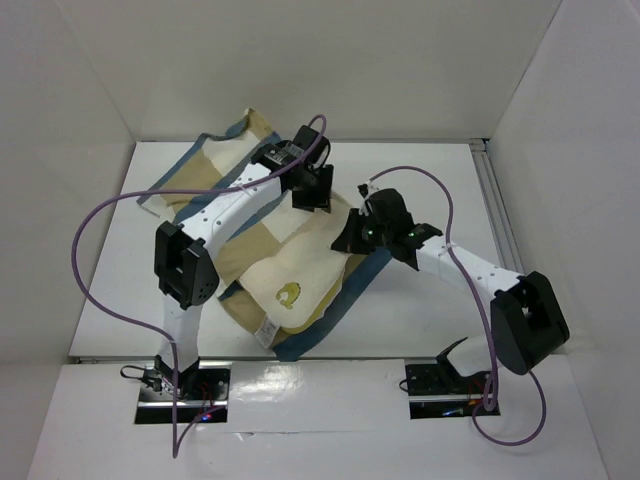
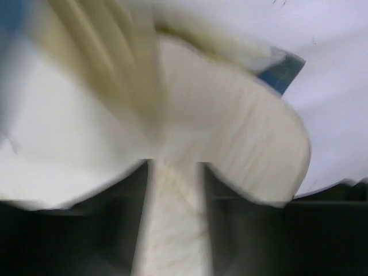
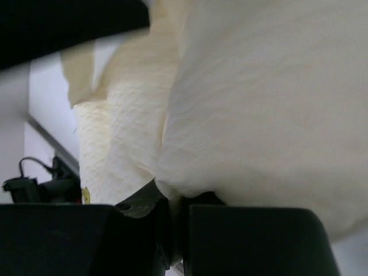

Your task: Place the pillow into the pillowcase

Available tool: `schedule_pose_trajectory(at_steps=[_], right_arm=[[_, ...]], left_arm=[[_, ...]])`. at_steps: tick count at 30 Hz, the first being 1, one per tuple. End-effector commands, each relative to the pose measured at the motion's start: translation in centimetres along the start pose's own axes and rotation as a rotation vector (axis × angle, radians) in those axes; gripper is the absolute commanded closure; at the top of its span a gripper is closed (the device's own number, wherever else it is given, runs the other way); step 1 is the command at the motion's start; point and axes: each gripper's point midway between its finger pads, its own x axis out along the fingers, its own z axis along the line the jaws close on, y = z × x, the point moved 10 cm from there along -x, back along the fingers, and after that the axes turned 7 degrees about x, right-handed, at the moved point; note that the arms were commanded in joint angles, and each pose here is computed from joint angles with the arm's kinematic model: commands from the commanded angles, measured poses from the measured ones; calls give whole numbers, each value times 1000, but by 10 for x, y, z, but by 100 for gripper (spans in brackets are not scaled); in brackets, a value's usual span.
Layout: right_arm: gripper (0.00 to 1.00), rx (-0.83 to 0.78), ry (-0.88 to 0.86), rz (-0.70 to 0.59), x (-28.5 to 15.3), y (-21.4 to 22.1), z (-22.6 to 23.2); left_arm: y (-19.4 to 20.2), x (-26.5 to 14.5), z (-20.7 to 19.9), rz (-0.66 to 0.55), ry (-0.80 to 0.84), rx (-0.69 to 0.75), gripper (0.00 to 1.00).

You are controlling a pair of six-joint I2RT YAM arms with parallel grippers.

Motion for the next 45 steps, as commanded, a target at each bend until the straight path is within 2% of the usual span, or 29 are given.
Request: schedule_pose_trajectory(at_steps=[1, 2, 3, 4, 5, 6, 8, 9, 10, 11, 12, 14, 16, 18, 23, 30, 34, 35, 36, 38, 39, 40, 42, 43, 45], right_arm=[[92, 0, 9, -86, -2, -20, -10], [56, 2, 8, -99, -7, -26, -7], [38, -36, -1, -111, -12, -33, 0], [25, -35, 25, -80, -15, -30, -2], [13, -46, 41, -87, -21, -32, 1], [10, -71, 53, -112, -29, -37, 5], [7, -82, 102, -100, -39, -34, 3], [7, -113, 114, -131, -48, -37, 7], [6, -128, 126, -124, -53, -36, 10], [6, -152, 133, -116, -53, -33, 14], [5, -175, 139, -114, -55, -33, 19], [5, -253, 161, -101, -51, -29, 37], [4, -330, 187, -96, -39, -24, 61], [2, -394, 216, -76, -30, -18, 74], [2, -557, 193, 16, 11, 9, 111], [1, -669, 183, 160, 58, 42, 117], [1, -710, 217, 223, 80, 62, 113], [1, -720, 237, 245, 89, 69, 108], [1, -721, 242, 251, 94, 72, 105], [6, -718, 239, 289, 106, 80, 99], [14, -708, 239, 286, 110, 81, 98], [49, -706, 235, 303, 113, 84, 96], [91, -674, 226, 262, 123, 69, 104], [100, -647, 244, 256, 122, 58, 105], [100, -612, 221, 143, 116, 21, 128]], left_arm=[[3, -28, -15, 9, 21, 62, 35], [0, -48, -10, -49, -30, 62, 21], [4, -58, -6, -60, -64, 61, 11], [3, -68, 2, -87, -92, 49, 0], [9, -70, 25, -65, -162, 15, 0], [13, -94, 36, -112, -178, -49, 2], [27, -106, 64, -113, -244, -155, 7], [49, -96, 91, -38, -310, -228, 12], [60, -114, 97, -92, -308, -317, 15], [71, -116, 103, -106, -313, -360, 17], [101, -100, 111, -33, -313, -386, 17], [121, -108, 115, -92, -283, -513, 17], [158, -89, 119, -33, -281, -603, 17], [185, -77, 123, -37, -260, -649, 16], [218, -58, 128, -72, -217, -749, 16], [242, -28, 133, -97, -170, -738, 16], [252, -10, 135, -56, -177, -734, 27], [255, -7, 137, -46, -184, -734, 41], [254, -7, 136, -53, -179, -734, 49], [255, -5, 137, -41, -186, -735, 71], [255, -5, 136, -37, -178, -735, 100], [251, -8, 134, -49, -156, -720, 100], [241, -16, 128, -79, -105, -699, 100], [238, -21, 122, -87, -63, -679, 100], [216, -40, 107, -178, 49, -611, 100]])
